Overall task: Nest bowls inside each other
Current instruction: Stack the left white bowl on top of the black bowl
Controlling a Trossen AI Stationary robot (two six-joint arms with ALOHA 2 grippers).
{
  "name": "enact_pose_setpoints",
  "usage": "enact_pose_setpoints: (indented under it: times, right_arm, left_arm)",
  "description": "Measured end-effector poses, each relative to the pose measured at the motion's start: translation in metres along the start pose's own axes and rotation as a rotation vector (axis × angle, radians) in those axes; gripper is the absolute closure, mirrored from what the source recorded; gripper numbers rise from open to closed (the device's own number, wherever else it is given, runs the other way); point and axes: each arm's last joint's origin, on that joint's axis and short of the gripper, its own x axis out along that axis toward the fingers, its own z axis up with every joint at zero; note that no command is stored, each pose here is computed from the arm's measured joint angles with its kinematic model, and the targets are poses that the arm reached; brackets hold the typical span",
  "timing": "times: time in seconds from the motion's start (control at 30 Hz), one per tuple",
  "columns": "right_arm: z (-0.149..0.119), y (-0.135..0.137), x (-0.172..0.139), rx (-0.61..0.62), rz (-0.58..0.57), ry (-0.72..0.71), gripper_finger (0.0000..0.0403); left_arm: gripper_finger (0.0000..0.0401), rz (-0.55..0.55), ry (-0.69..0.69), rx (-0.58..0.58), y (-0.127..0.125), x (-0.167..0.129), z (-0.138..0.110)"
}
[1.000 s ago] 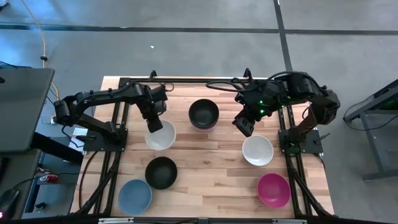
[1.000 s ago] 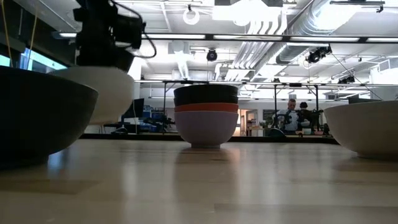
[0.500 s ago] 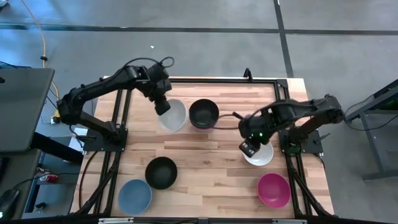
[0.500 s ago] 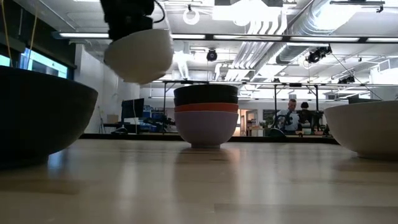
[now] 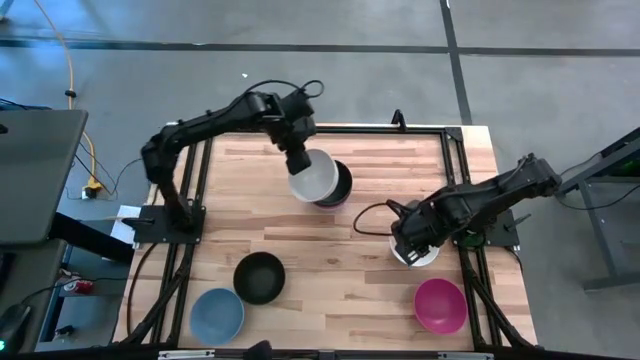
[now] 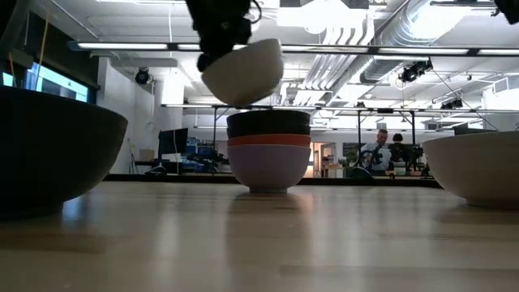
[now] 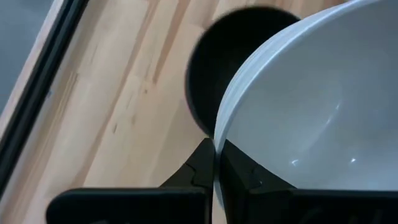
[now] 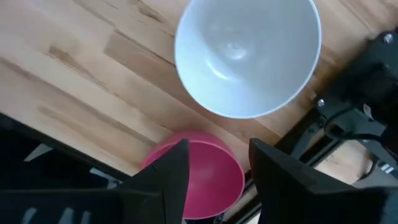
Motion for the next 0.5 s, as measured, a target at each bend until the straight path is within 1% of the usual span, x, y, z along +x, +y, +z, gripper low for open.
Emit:
enact_pose_setpoints:
  times: [0.17, 0.27, 0.37, 0.5]
  right_arm:
    - [-0.009, -0.001, 0.015, 0.041, -0.063, 0.013, 0.0244]
    - [-0.014, -0.002, 0.026, 0.061, -0.098, 0.047, 0.0244]
    - [-0.019, -0.003, 0.032, 0.078, -0.119, 0.08, 0.0244]
    - [-0.024, -0.002, 0.034, 0.105, -0.124, 0.081, 0.0245]
  left_arm:
    - [0.0401, 0.001, -0.018, 0.008, 0.002, 0.007, 0.025]
    - [0.0401, 0.001, -0.014, 0.009, 0.003, 0.01, 0.036]
    - [0.0401, 0.011, 0.041, 0.015, 0.003, 0.018, 0.043]
    - [0.0401, 0.06, 0.141, 0.041, 0.002, 0.031, 0.046]
